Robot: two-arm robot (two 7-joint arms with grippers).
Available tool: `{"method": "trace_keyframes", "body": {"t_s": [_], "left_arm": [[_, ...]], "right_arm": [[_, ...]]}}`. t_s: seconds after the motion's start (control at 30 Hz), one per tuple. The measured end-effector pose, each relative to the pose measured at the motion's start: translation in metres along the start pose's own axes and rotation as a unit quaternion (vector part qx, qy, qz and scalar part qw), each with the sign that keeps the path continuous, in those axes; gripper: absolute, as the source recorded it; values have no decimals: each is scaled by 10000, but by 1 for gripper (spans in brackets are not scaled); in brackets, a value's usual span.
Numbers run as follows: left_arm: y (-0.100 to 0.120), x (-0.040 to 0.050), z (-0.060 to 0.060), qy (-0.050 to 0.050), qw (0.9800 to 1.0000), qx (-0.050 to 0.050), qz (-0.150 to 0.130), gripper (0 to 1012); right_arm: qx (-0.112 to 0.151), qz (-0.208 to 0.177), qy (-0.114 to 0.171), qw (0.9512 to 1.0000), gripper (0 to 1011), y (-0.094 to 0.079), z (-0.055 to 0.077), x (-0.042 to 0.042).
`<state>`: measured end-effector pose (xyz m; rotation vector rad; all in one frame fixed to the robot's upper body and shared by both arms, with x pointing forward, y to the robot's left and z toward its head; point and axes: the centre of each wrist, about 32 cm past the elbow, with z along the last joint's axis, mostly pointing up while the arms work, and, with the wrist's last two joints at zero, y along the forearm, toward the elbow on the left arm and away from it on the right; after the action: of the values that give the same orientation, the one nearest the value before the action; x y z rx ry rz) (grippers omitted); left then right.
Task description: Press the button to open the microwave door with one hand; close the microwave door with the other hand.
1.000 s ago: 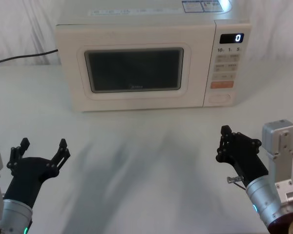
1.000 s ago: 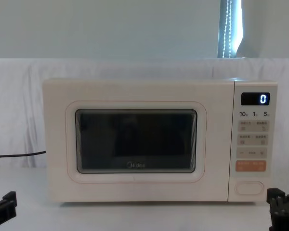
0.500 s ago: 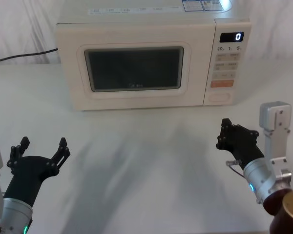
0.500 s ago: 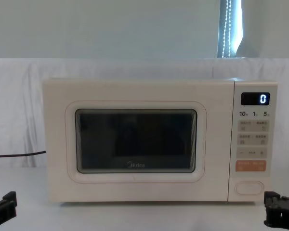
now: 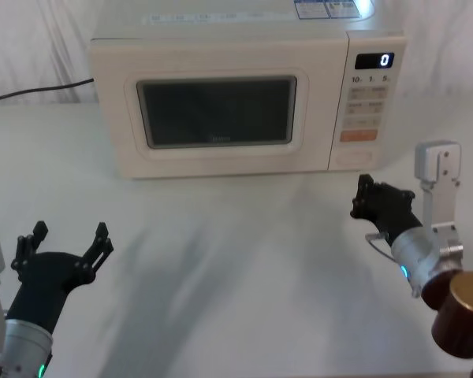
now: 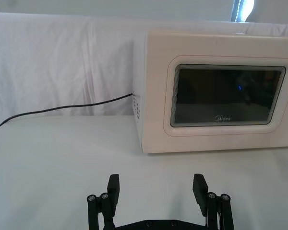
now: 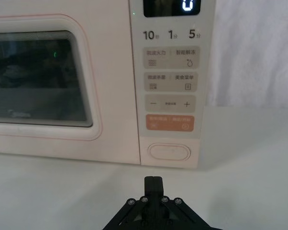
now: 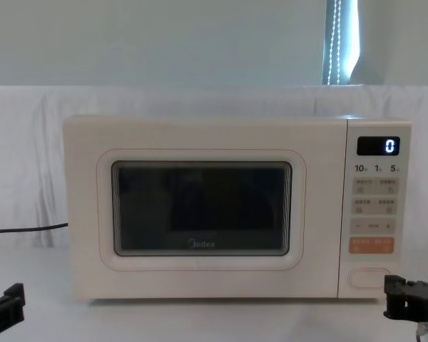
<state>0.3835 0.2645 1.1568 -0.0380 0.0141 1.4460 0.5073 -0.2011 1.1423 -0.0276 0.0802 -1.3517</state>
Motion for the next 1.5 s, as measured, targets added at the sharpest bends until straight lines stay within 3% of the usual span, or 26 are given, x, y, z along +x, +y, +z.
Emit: {"method": "trace_keyframes", "body": {"t_s": [0.7,1.5], "left_arm": [[0,0,0,0,10000,0,0,1001],[0,0,0,0,10000,0,0,1001]], "right_arm": [[-134,-100,-99,9998,0,478,-32,148],[-179,-48,-92,9998,0,792,-58,260]]}}
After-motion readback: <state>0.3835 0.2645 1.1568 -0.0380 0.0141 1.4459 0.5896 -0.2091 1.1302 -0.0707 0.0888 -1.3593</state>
